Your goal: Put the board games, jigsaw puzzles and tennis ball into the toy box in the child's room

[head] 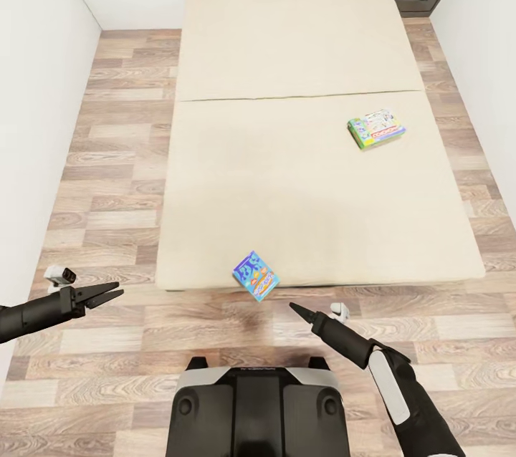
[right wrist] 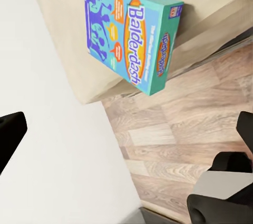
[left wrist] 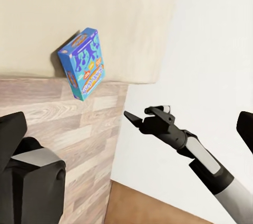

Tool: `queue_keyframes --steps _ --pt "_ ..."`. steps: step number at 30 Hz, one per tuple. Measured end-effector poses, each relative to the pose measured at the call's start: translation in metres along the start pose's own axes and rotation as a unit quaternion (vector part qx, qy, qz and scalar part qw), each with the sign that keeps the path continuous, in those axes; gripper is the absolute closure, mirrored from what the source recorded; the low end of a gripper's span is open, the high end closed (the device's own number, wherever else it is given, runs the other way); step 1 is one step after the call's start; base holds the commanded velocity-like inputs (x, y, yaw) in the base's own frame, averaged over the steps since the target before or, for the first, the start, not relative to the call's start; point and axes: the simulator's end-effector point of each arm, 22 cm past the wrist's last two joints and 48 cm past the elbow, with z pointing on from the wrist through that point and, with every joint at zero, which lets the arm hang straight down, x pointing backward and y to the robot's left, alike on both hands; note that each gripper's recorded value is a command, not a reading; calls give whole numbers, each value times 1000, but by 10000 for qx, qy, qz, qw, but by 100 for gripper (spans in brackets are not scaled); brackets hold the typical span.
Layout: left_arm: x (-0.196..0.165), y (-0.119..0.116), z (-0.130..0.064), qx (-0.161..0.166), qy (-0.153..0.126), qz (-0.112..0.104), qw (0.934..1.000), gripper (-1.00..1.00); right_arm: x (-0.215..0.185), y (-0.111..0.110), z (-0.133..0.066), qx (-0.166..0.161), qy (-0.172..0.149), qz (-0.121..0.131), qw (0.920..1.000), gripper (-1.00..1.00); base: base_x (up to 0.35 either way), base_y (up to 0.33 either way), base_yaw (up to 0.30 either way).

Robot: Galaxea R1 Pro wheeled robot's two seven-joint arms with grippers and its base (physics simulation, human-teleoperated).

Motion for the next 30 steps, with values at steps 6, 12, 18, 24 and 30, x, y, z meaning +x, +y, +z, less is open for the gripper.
queue_keyframes --steps 6,12,18,24,30 --pt "-2 3 4 26 4 -2 10000 -100 3 7 21 -82 -1 144 9999 -100 0 0 0" --pt "-3 7 8 49 16 -8 10000 -100 14 -5 33 -43 54 482 9988 -100 0 0 0" --pt "-4 12 12 55 22 -9 10000 -100 8 -7 38 -121 -42 673 9977 -100 0 0 0" --pt "-6 17 16 62 28 -11 10000 -100 5 -11 42 -139 -69 715 9973 -100 0 0 0" --pt "-7 23 19 65 29 -11 10000 -100 2 -17 45 -131 -74 717 9973 -100 0 0 0"
